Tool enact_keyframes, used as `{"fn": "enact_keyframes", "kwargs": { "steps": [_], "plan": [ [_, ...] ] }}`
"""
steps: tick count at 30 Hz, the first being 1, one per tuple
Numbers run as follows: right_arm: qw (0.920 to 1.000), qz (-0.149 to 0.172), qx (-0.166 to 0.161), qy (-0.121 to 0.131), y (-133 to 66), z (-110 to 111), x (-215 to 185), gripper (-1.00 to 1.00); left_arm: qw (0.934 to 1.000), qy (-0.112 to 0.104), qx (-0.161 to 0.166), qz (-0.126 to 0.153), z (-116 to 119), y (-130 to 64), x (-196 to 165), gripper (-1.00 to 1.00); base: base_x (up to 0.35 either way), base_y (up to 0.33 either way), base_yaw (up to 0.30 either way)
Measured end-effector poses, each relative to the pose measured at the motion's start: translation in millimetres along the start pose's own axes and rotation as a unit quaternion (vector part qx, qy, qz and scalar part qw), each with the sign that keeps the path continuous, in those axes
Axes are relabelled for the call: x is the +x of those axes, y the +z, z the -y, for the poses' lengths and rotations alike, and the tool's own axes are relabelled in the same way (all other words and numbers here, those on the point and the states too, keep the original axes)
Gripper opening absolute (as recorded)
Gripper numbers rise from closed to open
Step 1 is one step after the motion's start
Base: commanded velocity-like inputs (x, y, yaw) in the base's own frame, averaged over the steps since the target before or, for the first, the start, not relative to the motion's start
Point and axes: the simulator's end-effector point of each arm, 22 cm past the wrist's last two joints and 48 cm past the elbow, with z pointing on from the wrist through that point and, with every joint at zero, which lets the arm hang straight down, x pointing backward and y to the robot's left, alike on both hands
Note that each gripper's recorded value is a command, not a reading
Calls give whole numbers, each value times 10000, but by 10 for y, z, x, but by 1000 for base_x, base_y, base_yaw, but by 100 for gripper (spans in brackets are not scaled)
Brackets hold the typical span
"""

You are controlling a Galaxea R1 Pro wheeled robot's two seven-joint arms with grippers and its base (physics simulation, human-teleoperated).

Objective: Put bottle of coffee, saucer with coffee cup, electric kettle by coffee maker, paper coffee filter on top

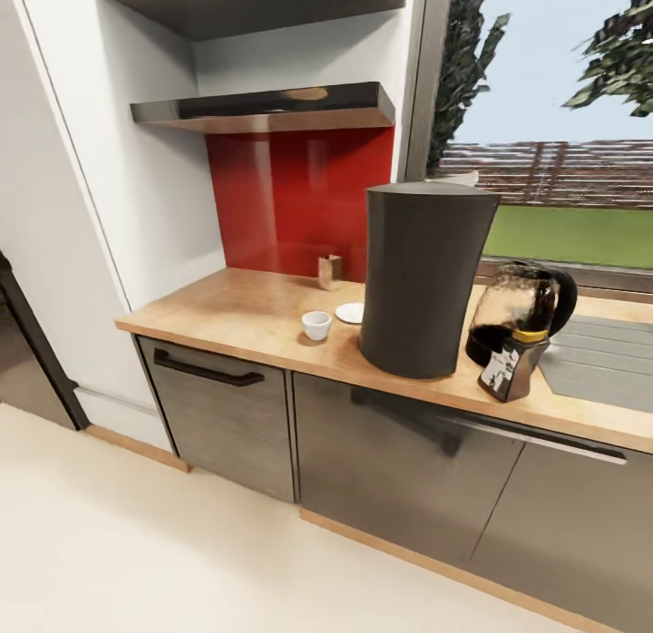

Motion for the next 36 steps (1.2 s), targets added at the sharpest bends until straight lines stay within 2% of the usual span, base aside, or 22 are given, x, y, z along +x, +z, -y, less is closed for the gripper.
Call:
{"fn": "enact_keyframes", "kwargs": {
  "steps": [7,17,31,36],
  "plan": [
    [10000,2,5,-1,-1,2,0,100,10000,-2,-2,-4,0,-1,1,100,66,299,-186],
    [10000,1,5,-1,-1,2,0,100,10000,-9,-7,-6,-2,0,2,100,33,66,-260],
    [10000,1,5,-1,-1,1,0,100,10000,-7,-3,-3,-1,-1,2,100,129,260,-34],
    [10000,1,6,0,0,2,0,100,10000,-4,-4,-7,-1,0,3,100,52,308,-178]
  ]
}}
